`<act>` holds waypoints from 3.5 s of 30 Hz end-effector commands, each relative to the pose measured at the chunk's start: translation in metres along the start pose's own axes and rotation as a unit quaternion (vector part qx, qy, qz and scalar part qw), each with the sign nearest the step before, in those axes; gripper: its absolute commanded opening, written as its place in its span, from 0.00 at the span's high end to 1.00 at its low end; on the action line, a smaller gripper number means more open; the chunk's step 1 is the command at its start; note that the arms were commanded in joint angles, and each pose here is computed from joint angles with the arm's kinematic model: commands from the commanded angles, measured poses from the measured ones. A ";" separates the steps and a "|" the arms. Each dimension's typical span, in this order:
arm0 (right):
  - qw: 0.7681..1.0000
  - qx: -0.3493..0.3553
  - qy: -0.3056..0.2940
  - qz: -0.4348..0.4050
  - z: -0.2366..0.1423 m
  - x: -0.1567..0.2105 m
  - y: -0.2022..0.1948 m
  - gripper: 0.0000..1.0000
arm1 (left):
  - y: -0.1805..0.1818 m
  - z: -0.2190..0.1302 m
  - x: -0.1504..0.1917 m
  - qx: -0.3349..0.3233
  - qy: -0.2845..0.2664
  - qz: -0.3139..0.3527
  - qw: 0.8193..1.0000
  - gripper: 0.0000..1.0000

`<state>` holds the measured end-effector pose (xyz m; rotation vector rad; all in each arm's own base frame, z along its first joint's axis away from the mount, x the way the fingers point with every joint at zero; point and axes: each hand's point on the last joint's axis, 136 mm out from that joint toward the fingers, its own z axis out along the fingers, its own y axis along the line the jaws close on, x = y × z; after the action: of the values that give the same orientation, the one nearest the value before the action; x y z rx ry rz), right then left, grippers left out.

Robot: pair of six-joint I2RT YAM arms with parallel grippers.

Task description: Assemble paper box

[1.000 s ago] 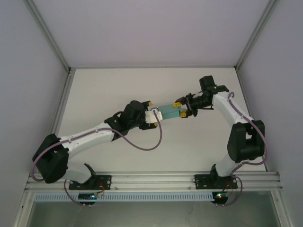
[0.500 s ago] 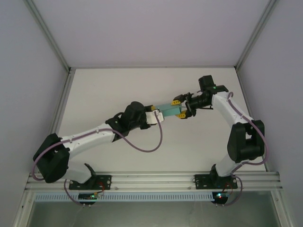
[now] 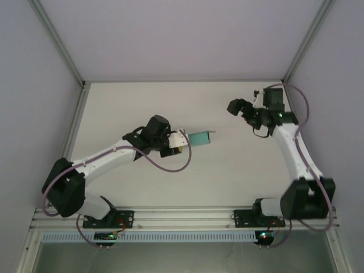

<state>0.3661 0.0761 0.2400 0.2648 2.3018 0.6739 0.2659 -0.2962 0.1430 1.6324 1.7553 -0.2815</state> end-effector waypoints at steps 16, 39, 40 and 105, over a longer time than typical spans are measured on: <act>0.852 -0.163 0.129 -0.481 -0.011 0.135 0.049 0.11 | -0.046 0.020 0.041 0.207 0.113 -0.057 0.970 0.62; 0.797 -0.140 0.262 -0.526 0.048 0.169 0.053 0.80 | -0.032 0.026 0.040 0.198 0.102 -0.077 0.972 0.63; 0.796 -0.140 0.264 -0.527 0.048 0.171 0.054 0.87 | -0.032 0.026 0.040 0.198 0.101 -0.081 0.972 0.64; 0.938 0.140 0.041 -0.316 0.090 0.224 0.003 1.00 | 0.035 -0.031 0.031 -0.063 0.078 -0.271 0.957 0.21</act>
<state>0.3026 0.2208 0.1258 -0.2386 2.1033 0.1907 0.2862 -0.2639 0.1653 1.1824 2.2063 -0.3346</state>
